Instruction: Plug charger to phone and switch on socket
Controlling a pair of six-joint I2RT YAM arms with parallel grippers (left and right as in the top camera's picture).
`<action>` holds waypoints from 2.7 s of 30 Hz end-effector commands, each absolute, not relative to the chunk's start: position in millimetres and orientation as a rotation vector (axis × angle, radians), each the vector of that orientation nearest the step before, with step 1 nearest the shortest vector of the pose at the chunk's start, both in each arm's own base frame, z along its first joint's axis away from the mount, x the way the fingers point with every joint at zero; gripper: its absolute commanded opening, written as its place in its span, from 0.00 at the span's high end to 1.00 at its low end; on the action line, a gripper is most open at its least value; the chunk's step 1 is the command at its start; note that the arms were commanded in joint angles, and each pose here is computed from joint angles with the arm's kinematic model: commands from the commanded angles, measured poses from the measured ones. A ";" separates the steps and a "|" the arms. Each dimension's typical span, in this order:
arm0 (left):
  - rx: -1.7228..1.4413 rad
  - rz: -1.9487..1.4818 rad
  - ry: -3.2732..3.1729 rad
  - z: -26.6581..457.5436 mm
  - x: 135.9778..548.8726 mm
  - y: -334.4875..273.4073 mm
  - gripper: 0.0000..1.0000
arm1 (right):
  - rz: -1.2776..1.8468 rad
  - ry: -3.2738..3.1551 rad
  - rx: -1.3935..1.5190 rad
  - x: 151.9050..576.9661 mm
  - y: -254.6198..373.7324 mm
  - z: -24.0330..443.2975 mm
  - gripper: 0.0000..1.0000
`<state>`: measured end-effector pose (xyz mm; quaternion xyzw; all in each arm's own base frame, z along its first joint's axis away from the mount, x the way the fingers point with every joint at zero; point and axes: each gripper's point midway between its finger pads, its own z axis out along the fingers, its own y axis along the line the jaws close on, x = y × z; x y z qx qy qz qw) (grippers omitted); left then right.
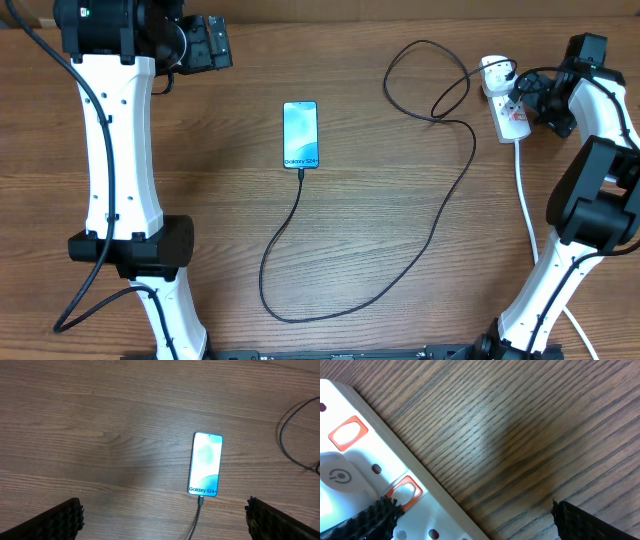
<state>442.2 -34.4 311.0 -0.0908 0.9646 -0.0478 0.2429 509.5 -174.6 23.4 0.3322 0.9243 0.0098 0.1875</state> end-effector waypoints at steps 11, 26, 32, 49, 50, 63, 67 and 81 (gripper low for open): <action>-0.263 -0.119 2.638 308.9 443.7 -35.0 0.00 | 0.191 2.564 1.032 515.0 -182.9 27.5 0.00; -0.263 -0.119 2.638 308.9 443.7 -35.0 0.00 | 0.250 2.530 1.016 523.2 -182.2 30.9 0.00; -0.263 -0.119 2.638 308.9 443.7 -35.0 0.00 | 0.097 2.540 1.047 514.9 -196.1 26.6 0.00; -0.263 -0.119 2.638 308.9 443.7 -35.0 0.00 | 0.110 2.573 1.020 516.5 -181.1 20.2 0.00; -0.263 -0.119 2.638 308.9 443.7 -35.0 0.00 | 0.109 2.580 1.023 515.3 -180.7 18.4 0.00; -0.263 -0.119 2.638 308.9 443.7 -35.0 0.00 | 0.106 2.566 1.031 517.3 -183.3 17.7 0.00; -0.263 -0.119 2.638 308.9 443.7 -35.0 0.00 | 0.235 2.543 1.049 522.6 -175.9 20.2 0.00; -0.263 -0.119 2.638 308.9 443.7 -35.0 0.00 | 0.247 2.521 1.084 522.1 -181.8 21.0 0.00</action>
